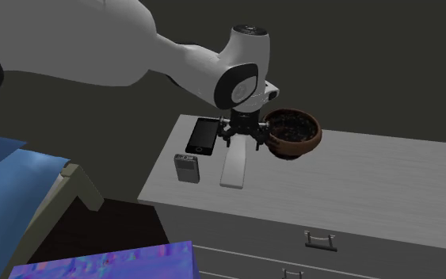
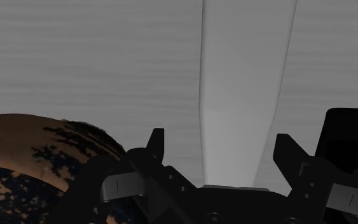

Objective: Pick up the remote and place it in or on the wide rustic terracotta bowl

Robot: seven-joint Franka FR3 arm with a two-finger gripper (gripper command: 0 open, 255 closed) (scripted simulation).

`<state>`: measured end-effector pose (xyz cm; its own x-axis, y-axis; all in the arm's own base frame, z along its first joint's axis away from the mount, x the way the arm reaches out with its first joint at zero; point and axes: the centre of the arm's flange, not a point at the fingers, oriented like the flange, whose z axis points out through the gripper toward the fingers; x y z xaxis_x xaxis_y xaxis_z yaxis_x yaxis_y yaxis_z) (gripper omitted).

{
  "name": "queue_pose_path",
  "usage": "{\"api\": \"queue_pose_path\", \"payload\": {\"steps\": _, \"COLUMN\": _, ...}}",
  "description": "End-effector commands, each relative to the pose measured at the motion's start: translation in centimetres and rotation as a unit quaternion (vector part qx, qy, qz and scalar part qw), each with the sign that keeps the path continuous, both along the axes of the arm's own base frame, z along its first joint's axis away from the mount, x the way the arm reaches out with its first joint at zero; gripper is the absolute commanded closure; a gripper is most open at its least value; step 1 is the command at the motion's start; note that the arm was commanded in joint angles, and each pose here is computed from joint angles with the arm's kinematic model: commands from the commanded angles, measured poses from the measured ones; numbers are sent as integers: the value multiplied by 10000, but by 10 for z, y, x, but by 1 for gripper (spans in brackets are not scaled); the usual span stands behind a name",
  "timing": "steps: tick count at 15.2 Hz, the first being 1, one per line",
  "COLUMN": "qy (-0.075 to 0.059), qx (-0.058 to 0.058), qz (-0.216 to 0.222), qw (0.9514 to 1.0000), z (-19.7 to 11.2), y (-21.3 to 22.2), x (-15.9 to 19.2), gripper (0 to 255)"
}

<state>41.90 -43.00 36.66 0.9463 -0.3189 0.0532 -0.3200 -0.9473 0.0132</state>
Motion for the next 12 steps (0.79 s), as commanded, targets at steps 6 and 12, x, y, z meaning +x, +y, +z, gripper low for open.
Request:
{"api": "queue_pose_path", "payload": {"steps": 6, "qy": 276, "qx": 136, "qz": 74, "qw": 9995, "z": -39, "y": 18, "x": -2, "gripper": 255}}
{"api": "queue_pose_path", "payload": {"steps": 12, "qy": 276, "qx": 136, "qz": 74, "qw": 9995, "z": -7, "y": 18, "x": -2, "gripper": 255}}
